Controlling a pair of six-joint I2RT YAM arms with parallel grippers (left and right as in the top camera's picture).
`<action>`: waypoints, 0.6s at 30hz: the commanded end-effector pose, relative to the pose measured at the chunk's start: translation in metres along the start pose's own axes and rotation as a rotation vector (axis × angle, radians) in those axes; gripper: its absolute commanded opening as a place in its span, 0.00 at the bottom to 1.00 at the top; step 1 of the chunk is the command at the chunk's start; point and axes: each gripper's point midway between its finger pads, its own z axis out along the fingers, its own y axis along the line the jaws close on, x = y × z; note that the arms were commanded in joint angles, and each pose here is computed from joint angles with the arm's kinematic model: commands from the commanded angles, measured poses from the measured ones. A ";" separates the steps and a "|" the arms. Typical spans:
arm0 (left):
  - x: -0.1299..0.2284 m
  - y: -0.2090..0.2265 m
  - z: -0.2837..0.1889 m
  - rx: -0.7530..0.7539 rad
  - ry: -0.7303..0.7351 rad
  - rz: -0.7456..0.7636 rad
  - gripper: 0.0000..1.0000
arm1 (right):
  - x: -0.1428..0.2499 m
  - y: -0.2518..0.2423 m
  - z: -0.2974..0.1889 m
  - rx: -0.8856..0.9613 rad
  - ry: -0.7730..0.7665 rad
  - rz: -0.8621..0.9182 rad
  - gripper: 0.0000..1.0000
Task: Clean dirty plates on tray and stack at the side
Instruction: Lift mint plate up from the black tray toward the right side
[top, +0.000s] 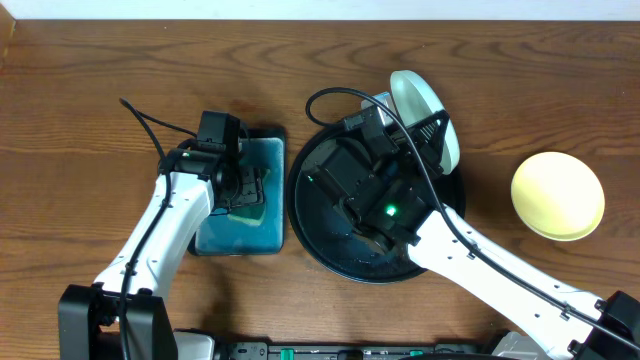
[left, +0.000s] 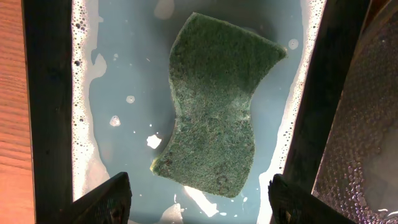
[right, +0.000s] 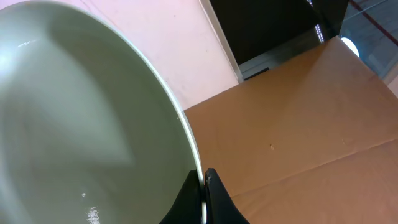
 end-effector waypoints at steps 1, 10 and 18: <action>0.003 0.004 0.003 -0.017 0.010 0.000 0.72 | -0.001 -0.011 -0.004 0.034 -0.006 0.046 0.01; 0.003 0.004 0.003 -0.017 0.010 0.000 0.72 | -0.001 -0.011 -0.004 0.034 -0.006 0.046 0.01; 0.003 0.004 0.003 -0.017 0.010 0.000 0.72 | -0.001 -0.010 -0.003 0.026 -0.004 0.050 0.01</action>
